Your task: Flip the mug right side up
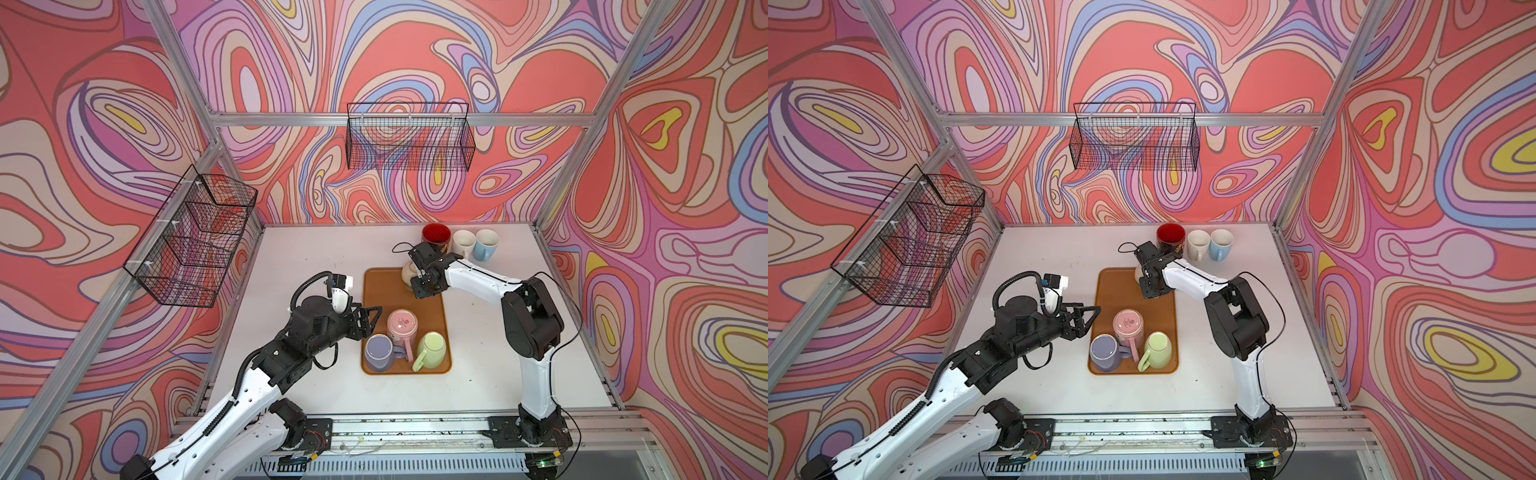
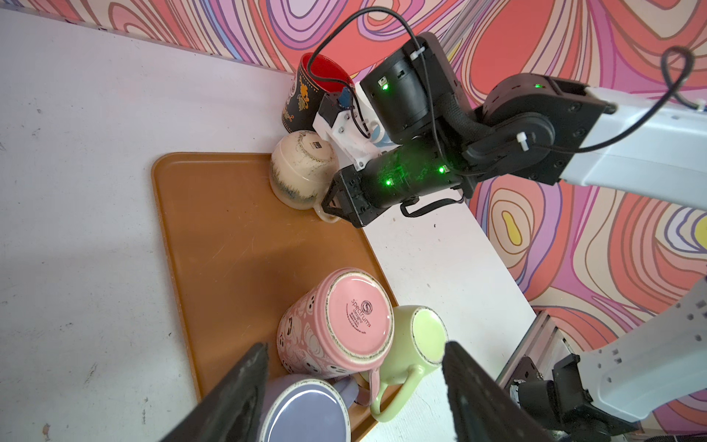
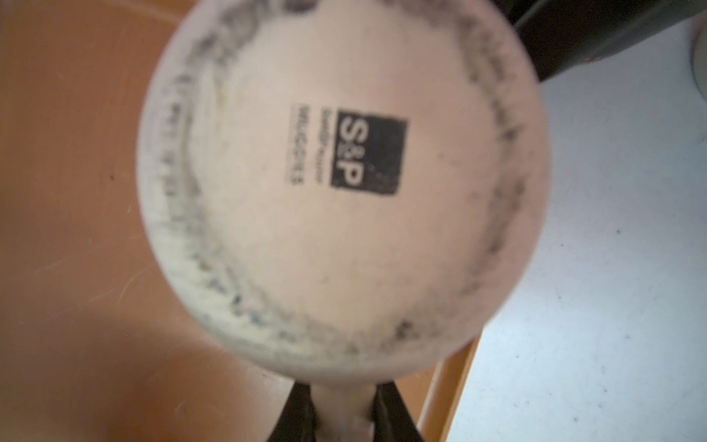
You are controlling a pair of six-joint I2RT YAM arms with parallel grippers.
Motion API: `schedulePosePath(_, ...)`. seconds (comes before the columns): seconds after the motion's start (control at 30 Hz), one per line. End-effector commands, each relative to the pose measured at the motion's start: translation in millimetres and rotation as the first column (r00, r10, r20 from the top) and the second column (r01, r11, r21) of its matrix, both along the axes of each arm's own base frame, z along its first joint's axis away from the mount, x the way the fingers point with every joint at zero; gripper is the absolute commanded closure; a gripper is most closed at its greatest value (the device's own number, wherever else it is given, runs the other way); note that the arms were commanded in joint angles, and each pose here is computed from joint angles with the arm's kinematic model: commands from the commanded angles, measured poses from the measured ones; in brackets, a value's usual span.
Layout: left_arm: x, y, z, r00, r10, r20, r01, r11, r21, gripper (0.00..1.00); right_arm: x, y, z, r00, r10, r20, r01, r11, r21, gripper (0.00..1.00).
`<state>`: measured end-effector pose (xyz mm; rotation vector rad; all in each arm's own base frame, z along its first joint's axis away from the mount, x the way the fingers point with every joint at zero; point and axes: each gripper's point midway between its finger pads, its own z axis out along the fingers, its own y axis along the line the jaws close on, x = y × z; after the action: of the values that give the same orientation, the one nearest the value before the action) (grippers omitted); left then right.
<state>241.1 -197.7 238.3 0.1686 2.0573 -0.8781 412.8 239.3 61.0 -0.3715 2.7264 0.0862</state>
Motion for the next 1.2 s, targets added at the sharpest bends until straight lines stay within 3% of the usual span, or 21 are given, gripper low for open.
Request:
schedulePosePath(0.0, 5, 0, -3, 1.0, 0.009, 0.014, -0.009, 1.0, 0.01, 0.25, 9, 5, 24, 0.999, -0.028, 0.037, 0.022, 0.988, 0.151, 1.0)
schedulePosePath(0.07, 8, -2, -3, 1.0, 0.011, 0.013, -0.011, 1.0, 0.0, 0.25, 13, 6, 41, 0.998, -0.046, 0.048, 0.032, 0.962, 0.27, 1.0)
schedulePosePath(0.23, 15, -10, -4, 1.0, 0.004, 0.0, -0.004, 1.0, -0.024, 0.25, 15, 9, 85, 0.995, -0.052, 0.082, 0.0, 0.847, 0.531, 1.0)
schedulePosePath(0.5, 26, -24, -15, 0.999, -0.01, -0.041, 0.008, 0.999, -0.054, 0.25, 10, 7, 122, 0.996, -0.038, 0.082, -0.037, 0.653, 0.756, 1.0)
schedulePosePath(0.83, 46, -45, -16, 0.997, -0.02, -0.073, 0.009, 0.988, -0.152, 0.29, 0, 18, 175, 0.987, -0.01, 0.158, -0.139, 0.424, 0.895, 1.0)
schedulePosePath(0.97, 59, -56, -11, 0.996, -0.025, -0.08, 0.005, 0.97, -0.242, 0.36, -7, 22, 207, 0.977, -0.001, 0.211, -0.2, 0.315, 0.928, 1.0)
schedulePosePath(1.1, 76, -66, -5, 0.995, -0.041, -0.096, 0.005, 0.938, -0.347, 0.5, -15, 22, 229, 0.967, 0.005, 0.254, -0.247, 0.255, 0.935, 1.0)
schedulePosePath(1.17, 84, -73, 0, 0.994, -0.06, -0.09, 0.02, 0.918, -0.396, 0.51, -20, 22, 237, 0.961, 0.009, 0.276, -0.27, 0.236, 0.933, 1.0)
